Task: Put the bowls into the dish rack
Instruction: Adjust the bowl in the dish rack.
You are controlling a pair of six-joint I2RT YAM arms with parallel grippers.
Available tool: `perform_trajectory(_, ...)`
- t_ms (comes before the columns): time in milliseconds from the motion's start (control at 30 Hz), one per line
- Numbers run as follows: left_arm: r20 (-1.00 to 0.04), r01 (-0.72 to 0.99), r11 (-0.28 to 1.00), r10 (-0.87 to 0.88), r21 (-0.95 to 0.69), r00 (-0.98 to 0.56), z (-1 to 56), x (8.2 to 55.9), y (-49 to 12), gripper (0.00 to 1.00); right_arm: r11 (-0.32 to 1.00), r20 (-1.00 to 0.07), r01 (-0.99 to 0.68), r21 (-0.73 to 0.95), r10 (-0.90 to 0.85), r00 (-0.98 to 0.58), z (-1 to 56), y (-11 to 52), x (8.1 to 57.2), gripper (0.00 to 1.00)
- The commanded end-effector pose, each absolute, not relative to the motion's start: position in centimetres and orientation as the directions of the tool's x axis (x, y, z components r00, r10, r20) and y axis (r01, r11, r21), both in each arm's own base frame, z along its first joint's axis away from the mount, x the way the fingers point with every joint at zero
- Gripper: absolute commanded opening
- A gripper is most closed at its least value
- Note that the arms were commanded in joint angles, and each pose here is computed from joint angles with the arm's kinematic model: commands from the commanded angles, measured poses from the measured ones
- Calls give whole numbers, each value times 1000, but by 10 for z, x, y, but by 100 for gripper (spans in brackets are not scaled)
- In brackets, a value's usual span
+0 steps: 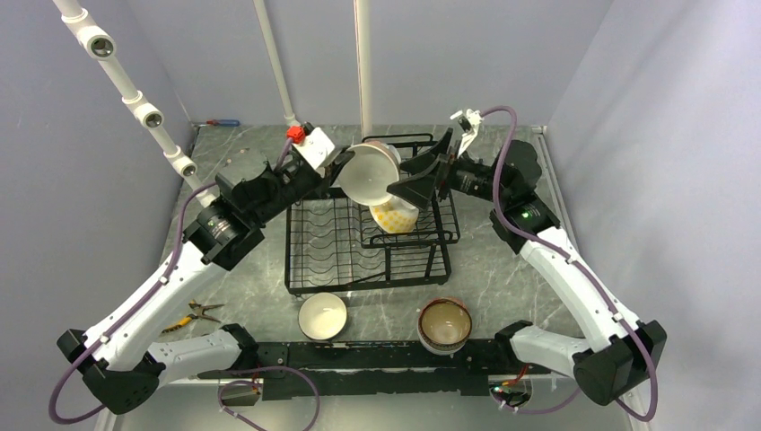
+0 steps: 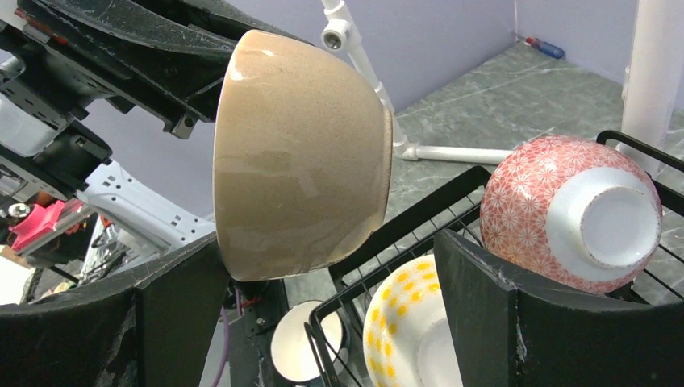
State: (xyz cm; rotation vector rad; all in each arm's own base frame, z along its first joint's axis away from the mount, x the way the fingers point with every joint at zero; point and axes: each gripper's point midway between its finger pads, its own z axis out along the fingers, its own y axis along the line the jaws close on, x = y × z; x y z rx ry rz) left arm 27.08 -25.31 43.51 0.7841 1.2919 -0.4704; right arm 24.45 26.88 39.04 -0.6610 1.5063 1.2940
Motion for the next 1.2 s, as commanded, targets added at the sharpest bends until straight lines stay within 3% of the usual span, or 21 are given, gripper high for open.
perform_trajectory(0, -936, 667, 706, -17, 238, 352, 496, 260, -241, 3, 302, -932, -889, 344, 224, -284, 414, 268, 249, 96)
perform_trajectory(233, -937, 454, 864, 55, 217, 344, 488, 279, -193, 3, 574, -912, -713, 403, 189, -364, 379, 242, 284, 98)
perform_trajectory(467, -936, 331, 907, 156, 262, 315, 473, 285, -165, 3, 688, -850, -585, 430, 90, -520, 326, 223, 280, 97)
perform_trajectory(767, -942, 332, 900, 196, 282, 271, 449, 289, -166, 3, 680, -778, -549, 486, 50, -627, 287, 221, 258, 97)
perform_trajectory(1167, -939, 350, 887, 209, 300, 274, 446, 286, -168, 3, 566, -759, -603, 562, 63, -648, 294, 247, 259, 96)
